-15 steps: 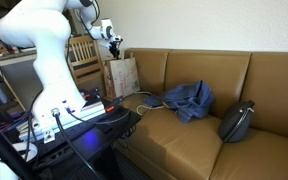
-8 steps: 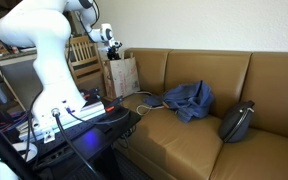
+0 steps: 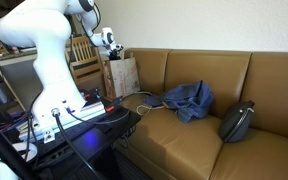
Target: Pick up the cloth from the brown bag and put it on the couch.
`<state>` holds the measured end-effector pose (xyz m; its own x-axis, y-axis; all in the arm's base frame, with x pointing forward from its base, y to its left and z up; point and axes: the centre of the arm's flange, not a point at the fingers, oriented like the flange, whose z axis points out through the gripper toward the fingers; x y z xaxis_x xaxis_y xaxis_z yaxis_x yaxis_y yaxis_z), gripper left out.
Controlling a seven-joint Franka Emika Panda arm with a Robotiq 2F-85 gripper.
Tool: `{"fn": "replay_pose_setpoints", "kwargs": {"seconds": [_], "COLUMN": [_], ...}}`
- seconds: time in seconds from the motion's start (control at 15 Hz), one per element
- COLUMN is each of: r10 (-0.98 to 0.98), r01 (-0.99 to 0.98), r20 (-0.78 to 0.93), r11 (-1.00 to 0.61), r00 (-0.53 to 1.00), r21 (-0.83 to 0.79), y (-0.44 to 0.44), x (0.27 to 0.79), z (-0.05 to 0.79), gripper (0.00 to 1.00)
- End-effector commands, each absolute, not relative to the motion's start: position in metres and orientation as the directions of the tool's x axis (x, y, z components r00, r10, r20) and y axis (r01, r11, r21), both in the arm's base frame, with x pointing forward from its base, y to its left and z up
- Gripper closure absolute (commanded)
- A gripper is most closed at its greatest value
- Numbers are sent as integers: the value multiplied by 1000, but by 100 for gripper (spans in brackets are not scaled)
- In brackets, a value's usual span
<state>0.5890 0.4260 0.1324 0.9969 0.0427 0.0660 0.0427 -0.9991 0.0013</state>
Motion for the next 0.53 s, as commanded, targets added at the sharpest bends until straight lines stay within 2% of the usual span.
{"fn": "replay_pose_setpoints", "kwargs": {"seconds": [0.0,0.47], "r10": [45,45], "r01": [45,59], "r20": [82,216], "r11": [-999,-996], "r00": [996,975], "r21": [3,-60], "y": [429,438], "x": [589,589], "z": [129,149], "gripper": [0,0]}}
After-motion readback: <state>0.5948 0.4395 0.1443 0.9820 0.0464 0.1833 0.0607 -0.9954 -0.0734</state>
